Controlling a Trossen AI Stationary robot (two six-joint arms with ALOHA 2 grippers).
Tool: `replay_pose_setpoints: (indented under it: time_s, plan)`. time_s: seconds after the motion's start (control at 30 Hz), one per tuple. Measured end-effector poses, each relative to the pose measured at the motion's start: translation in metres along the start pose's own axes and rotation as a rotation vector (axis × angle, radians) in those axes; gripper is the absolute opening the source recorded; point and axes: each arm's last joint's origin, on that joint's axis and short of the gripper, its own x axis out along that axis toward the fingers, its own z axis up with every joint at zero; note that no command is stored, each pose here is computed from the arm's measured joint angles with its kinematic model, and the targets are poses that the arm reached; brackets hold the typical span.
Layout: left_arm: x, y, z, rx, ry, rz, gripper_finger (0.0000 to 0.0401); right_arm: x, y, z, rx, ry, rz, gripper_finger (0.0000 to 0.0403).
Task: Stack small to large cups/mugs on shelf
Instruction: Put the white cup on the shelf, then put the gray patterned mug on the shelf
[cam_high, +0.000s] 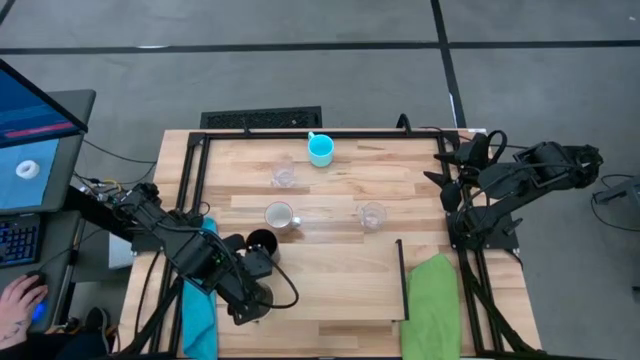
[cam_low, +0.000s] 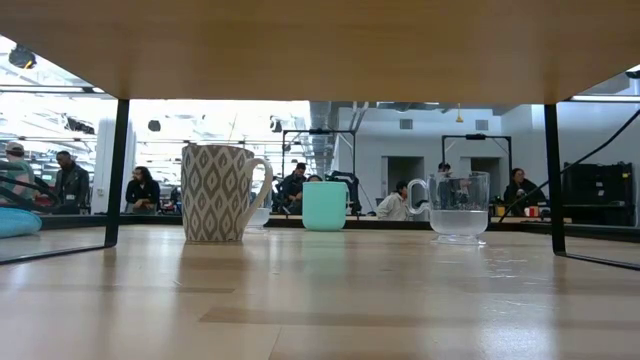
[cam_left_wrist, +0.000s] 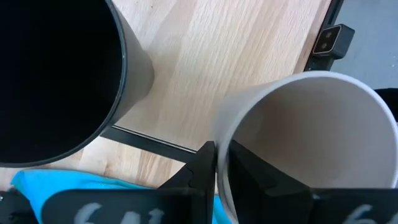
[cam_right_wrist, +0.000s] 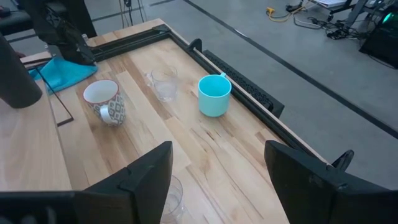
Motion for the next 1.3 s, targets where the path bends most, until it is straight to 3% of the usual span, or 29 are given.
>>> replay_pose_setpoints:
  time_s: [0.23, 0.63, 0.87, 1.3]
  plan:
    - [0.0, 0.002, 0.003, -0.009, -0.006, 0.009, 0.0039, 0.0, 0.0, 0.0, 0.0, 0.0, 0.0, 0.0279]
    - [0.0, 0.002, 0.003, -0.041, -0.004, 0.007, 0.0151, 0.0, 0.0, 0.0, 0.0, 0.0, 0.0, 0.0279]
    - [-0.01, 0.004, 0.004, -0.063, -0.027, -0.019, 0.0158, 0.0, 0.0, 0.0, 0.0, 0.0, 0.0, 0.0279]
    - [-0.065, 0.009, 0.012, -0.055, -0.24, -0.132, 0.0158, 0.006, 0.011, 0.008, 0.04, -0.045, 0.008, 0.0279]
